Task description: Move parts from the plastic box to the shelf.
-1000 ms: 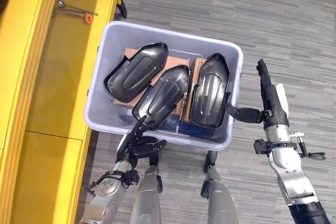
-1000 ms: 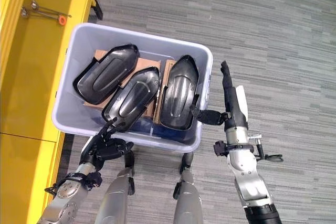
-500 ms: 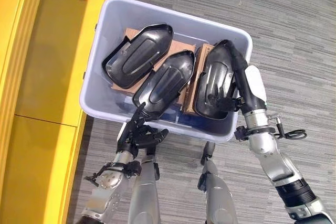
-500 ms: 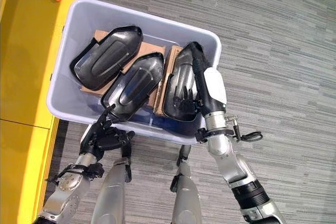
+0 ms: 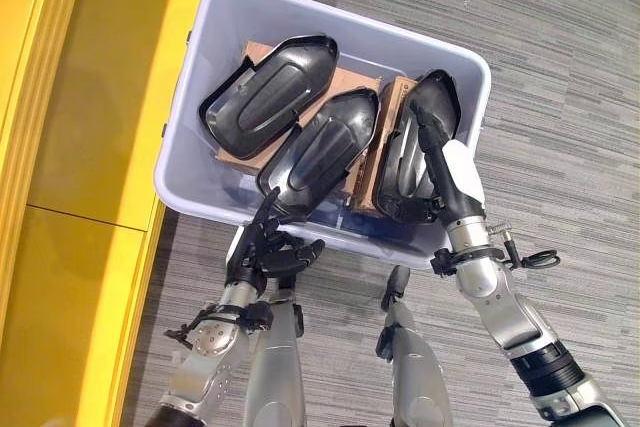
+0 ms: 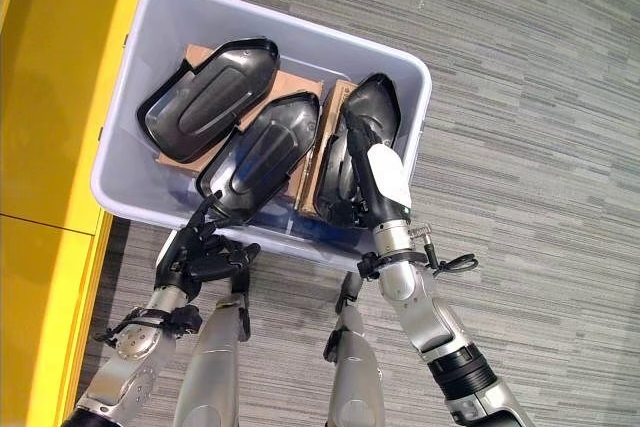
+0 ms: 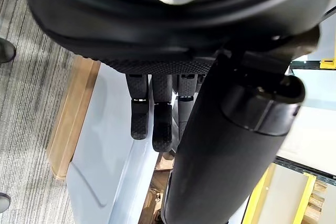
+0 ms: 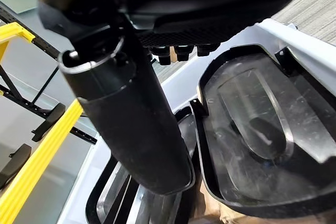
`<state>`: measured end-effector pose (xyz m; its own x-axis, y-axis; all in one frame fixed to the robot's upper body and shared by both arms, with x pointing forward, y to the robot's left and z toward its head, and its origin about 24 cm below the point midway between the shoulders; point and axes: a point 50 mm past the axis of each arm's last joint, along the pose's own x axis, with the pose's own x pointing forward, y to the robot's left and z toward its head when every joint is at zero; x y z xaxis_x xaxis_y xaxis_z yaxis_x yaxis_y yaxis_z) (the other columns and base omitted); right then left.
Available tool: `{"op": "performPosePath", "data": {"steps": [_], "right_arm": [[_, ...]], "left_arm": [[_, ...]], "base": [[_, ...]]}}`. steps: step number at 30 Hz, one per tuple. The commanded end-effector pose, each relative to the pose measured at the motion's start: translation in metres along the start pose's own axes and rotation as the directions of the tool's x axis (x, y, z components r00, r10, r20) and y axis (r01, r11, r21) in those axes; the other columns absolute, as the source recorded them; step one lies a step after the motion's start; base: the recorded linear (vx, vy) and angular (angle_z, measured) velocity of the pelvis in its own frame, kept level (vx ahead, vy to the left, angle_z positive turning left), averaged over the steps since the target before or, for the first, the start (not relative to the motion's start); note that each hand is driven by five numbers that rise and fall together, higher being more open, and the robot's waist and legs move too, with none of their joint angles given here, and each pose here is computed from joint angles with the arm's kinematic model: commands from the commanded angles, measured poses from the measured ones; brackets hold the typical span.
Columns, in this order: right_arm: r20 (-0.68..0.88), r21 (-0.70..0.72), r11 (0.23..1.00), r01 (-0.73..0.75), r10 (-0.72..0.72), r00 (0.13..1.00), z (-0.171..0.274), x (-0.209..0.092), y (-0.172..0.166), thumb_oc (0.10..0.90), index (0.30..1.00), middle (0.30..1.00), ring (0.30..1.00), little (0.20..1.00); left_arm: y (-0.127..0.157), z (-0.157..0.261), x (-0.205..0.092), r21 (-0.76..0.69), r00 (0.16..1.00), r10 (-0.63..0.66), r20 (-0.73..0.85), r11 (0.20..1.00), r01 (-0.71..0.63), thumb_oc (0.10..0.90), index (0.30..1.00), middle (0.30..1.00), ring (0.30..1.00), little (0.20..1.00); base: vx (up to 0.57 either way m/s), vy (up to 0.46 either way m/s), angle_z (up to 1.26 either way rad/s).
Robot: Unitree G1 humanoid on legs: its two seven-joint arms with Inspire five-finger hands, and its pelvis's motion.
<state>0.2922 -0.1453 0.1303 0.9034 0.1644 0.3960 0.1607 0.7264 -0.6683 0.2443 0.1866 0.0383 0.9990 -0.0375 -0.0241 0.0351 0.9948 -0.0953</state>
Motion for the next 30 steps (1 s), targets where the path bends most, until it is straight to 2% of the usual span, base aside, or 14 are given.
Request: {"op": "performPosePath", "data": {"steps": [1,10,22,30], "right_arm": [[0.188,0.007,0.994,0.109,-0.108,0.976,0.031,0.007,-0.029,0.9,1.0,1.0,1.0,1.0],[0.188,-0.027,0.99,0.137,-0.129,0.974,0.027,0.005,-0.039,0.9,1.0,1.0,1.0,1.0],[0.2,-0.02,0.987,0.159,-0.152,0.968,0.027,0.004,-0.046,0.9,1.0,1.0,1.0,1.0],[0.2,-0.024,0.987,0.156,-0.149,0.969,0.027,0.0,-0.047,0.9,1.0,1.0,1.0,1.0]], "left_arm": [[0.016,0.011,-0.001,0.025,0.995,0.091,0.045,0.995,-0.092,0.9,1.0,1.0,1.0,1.0],[0.037,0.005,-0.03,0.084,0.997,0.069,-0.018,0.994,-0.068,0.9,1.0,1.0,1.0,1.0],[0.053,0.019,-0.041,0.107,0.995,0.093,0.031,0.99,-0.096,0.9,1.0,1.0,1.0,1.0],[0.053,0.018,-0.043,0.1,0.995,0.092,0.025,0.99,-0.094,0.9,1.0,1.0,1.0,1.0]], "base": [[0.0,-0.004,0.05],[-0.01,-0.004,0.05],[0.0,-0.002,0.01],[0.0,0.0,0.0]]}}
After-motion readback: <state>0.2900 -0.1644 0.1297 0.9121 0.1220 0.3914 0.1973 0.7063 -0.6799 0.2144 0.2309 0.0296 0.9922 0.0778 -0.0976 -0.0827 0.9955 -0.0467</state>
